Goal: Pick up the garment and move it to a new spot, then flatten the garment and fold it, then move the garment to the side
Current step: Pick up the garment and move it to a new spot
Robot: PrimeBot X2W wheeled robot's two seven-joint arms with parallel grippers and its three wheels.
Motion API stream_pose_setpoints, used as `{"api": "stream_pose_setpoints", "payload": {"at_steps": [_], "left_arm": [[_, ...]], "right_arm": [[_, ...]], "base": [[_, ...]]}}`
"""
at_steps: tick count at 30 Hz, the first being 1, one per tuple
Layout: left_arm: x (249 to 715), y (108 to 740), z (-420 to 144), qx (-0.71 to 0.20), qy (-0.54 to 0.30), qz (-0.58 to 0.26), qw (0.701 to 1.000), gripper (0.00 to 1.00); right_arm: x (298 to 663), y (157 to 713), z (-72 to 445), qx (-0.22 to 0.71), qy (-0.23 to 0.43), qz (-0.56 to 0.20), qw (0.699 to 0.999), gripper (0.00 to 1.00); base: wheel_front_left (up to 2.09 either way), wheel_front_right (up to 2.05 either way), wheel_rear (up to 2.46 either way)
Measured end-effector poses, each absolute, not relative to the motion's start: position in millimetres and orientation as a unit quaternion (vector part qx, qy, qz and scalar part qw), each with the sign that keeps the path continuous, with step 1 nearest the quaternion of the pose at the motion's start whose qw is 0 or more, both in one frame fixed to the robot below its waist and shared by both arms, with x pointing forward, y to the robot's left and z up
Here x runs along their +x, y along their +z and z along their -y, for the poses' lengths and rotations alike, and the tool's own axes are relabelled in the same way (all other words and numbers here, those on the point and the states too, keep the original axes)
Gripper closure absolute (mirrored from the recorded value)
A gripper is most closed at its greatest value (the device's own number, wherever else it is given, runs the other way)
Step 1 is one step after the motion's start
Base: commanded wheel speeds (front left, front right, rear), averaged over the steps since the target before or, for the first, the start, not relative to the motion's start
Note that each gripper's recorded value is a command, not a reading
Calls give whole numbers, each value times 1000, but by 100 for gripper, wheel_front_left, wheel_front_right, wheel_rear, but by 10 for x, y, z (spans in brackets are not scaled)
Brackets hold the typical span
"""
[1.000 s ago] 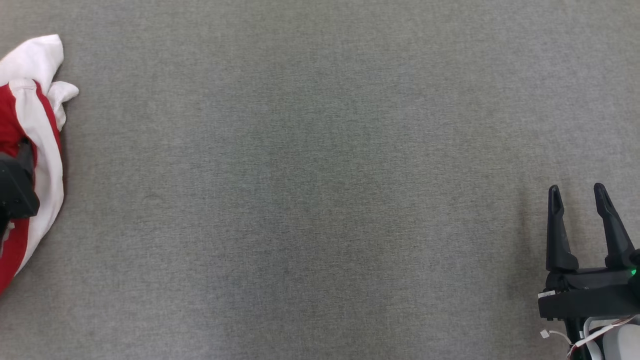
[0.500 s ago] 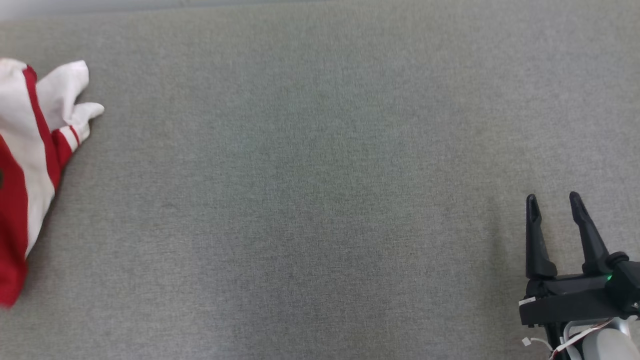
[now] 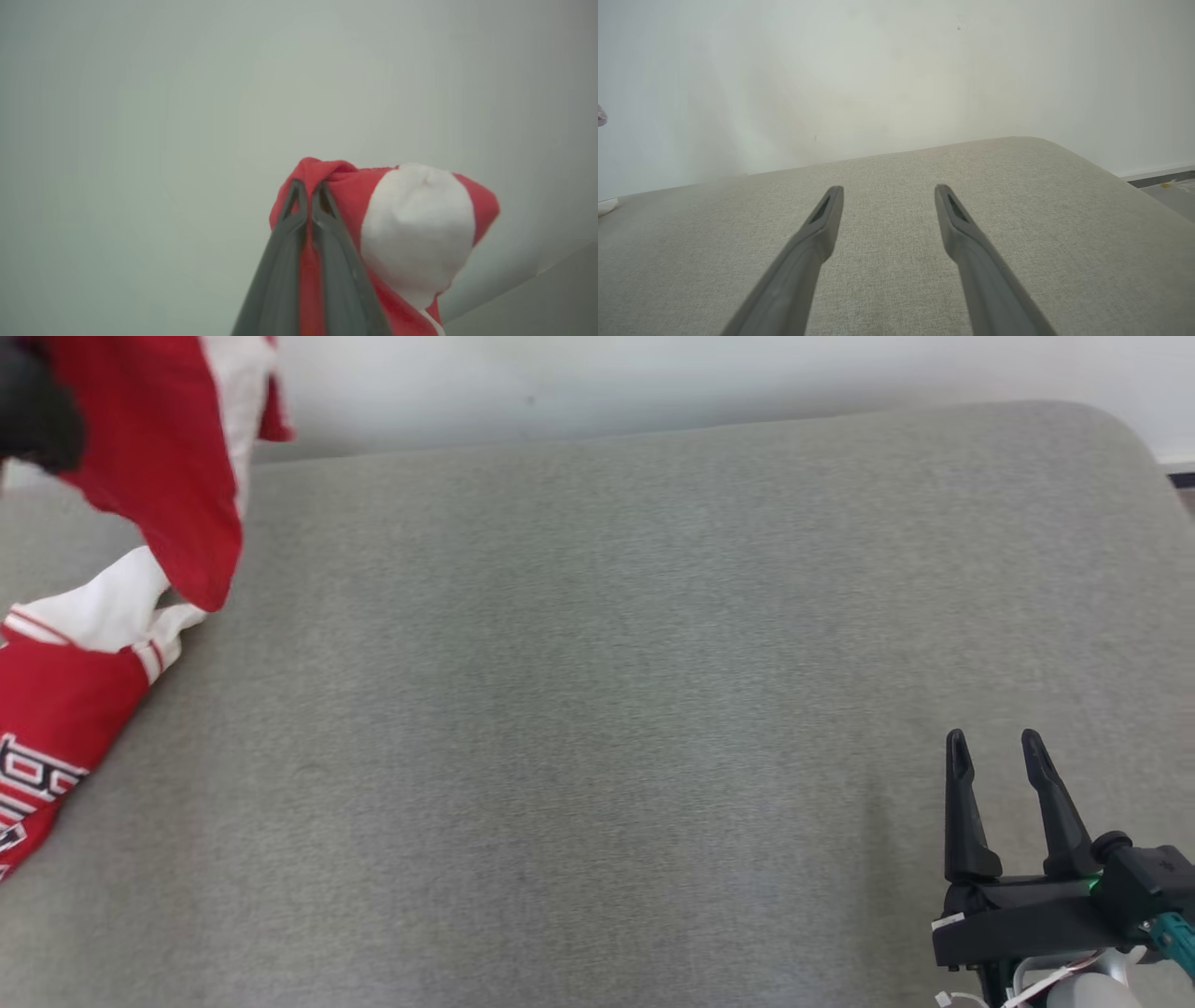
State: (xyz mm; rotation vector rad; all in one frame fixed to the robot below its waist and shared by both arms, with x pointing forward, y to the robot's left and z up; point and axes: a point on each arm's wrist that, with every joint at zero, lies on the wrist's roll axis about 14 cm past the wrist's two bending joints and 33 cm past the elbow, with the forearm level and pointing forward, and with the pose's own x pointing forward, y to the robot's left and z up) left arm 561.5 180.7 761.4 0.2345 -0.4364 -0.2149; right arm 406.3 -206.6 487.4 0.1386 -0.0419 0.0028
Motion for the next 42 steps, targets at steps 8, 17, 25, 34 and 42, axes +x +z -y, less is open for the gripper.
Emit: {"api": "stream_pose_setpoints", "payload": {"at_steps": [8, 17, 25, 34, 42], "left_arm": [[5435, 7855, -441, 77, -258, 253, 929, 100], [5143, 7478, 1017, -27, -418, 218, 881, 100], [5174, 6518, 1273, -110, -420, 115, 894, 100], [5153, 5083, 243, -130, -268, -17, 954, 100], [4768, 4506, -489, -122, -180, -80, 973, 0]], "right_arm": [[3807, 4898, 2403, 78, -60, 23, 995, 0], [3407, 4900, 2911, 70, -148, 20, 986, 0], [3224, 4869, 3162, 58, -192, 12, 980, 0], [3488, 4809, 2887, 57, -140, 5, 988, 0], [3697, 4820, 2557, 57, -77, 7, 995, 0]], "base": [[0, 0, 0], [0, 0, 0], [0, 0, 0], [0, 0, 0], [0, 0, 0]]}}
